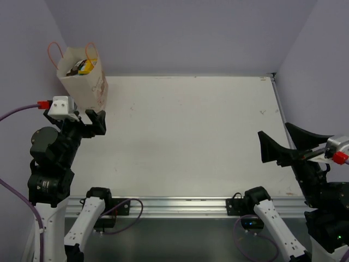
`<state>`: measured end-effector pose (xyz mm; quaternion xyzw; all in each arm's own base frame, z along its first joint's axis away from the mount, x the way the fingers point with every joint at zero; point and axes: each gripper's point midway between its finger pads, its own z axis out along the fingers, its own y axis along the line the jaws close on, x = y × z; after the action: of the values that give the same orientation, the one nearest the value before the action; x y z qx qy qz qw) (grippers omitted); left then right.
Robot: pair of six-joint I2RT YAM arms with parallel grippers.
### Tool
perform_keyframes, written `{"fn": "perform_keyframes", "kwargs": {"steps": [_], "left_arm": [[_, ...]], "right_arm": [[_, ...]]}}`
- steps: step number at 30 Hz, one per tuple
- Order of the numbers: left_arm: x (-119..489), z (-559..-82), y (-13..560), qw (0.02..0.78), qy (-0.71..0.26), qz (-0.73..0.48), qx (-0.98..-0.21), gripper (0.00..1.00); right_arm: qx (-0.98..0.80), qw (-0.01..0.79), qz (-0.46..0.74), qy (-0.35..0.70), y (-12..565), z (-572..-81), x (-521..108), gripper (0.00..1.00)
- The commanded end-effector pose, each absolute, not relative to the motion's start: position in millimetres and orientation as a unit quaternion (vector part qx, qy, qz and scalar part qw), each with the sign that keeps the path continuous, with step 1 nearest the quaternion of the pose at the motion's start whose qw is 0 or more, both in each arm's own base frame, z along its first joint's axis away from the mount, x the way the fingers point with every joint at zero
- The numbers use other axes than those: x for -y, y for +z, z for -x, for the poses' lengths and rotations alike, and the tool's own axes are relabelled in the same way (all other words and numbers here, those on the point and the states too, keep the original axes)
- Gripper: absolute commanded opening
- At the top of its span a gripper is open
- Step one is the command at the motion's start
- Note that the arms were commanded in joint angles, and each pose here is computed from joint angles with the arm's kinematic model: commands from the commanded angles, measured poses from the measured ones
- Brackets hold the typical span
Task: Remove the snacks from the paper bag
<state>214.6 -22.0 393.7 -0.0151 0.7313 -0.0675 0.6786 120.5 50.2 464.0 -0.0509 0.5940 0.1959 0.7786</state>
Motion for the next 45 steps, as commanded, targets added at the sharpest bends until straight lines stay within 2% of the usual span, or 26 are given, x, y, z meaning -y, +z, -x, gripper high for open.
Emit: {"fn": "perform_keyframes", "kwargs": {"steps": [1,7,11,16,17,19,20,21,23,24,26,32,39,42,45], "left_arm": [[33.5,-225.9,378.6,0.657,-0.086,-0.007,-0.749,1.0],[33.4,-252.6,355.5,0.618,-0.084,0.014,-0.781,1.0],[28.6,-284.4,356.3,0.607,-0.072,0.042,-0.791,1.0],[15.2,-346.5,347.0,0.579,-0.028,0.077,-0.811,1.0],[11.3,-357.4,364.2,0.594,-0.018,0.08,-0.801,1.0],[-4.4,-386.8,356.9,0.578,0.027,0.087,-0.811,1.0],[-10.3,-397.8,379.3,0.595,0.04,0.091,-0.797,1.0],[-15.1,-418.4,365.9,0.58,0.054,0.092,-0.808,1.0],[-23.8,-438.7,389.8,0.6,0.068,0.089,-0.792,1.0],[-30.5,-457.1,376.4,0.588,0.079,0.091,-0.8,1.0],[-41.3,-472.8,388.9,0.598,0.096,0.087,-0.791,1.0],[-67.5,-525.1,358.6,0.585,0.119,0.072,-0.799,0.99],[-84.0,-561.1,333.5,0.574,0.141,0.042,-0.806,0.89],[-84.5,-569.4,328.2,0.58,0.132,0.03,-0.803,0.77],[-85.3,-571.6,317.0,0.571,0.12,0.027,-0.812,0.72]], "right_arm": [[-0.6,0.767,0.062,0.219,464.0,-128.2,-62.4,0.99],[-0.618,0.742,0.066,0.253,454.4,-139.7,-78.1,0.99],[-0.651,0.688,0.115,0.299,432.1,-154.1,-110.2,0.99],[-0.7,0.617,0.128,0.335,398.1,-169.2,-132.7,0.99],[-0.707,0.606,0.135,0.339,392.5,-170.1,-136.2,0.99],[-0.722,0.574,0.149,0.356,378.3,-172.2,-146.6,0.99],[-0.725,0.566,0.151,0.361,374.6,-173.0,-149.2,0.99],[-0.728,0.56,0.152,0.365,369.7,-174.9,-151.4,0.99],[-0.73,0.551,0.155,0.374,365.9,-175.0,-155.2,0.99],[-0.729,0.549,0.156,0.377,364.5,-175.4,-156.3,0.99],[-0.728,0.547,0.161,0.381,362.5,-173.8,-158.0,0.99],[-0.724,0.543,0.174,0.389,352.9,-174.6,-163.3,0.99],[-0.724,0.535,0.178,0.398,340.7,-178.6,-168.5,0.99],[-0.726,0.533,0.177,0.396,338.0,-180.6,-169.1,0.99],[-0.728,0.532,0.176,0.394,336.3,-182.2,-169.0,0.99]]}}
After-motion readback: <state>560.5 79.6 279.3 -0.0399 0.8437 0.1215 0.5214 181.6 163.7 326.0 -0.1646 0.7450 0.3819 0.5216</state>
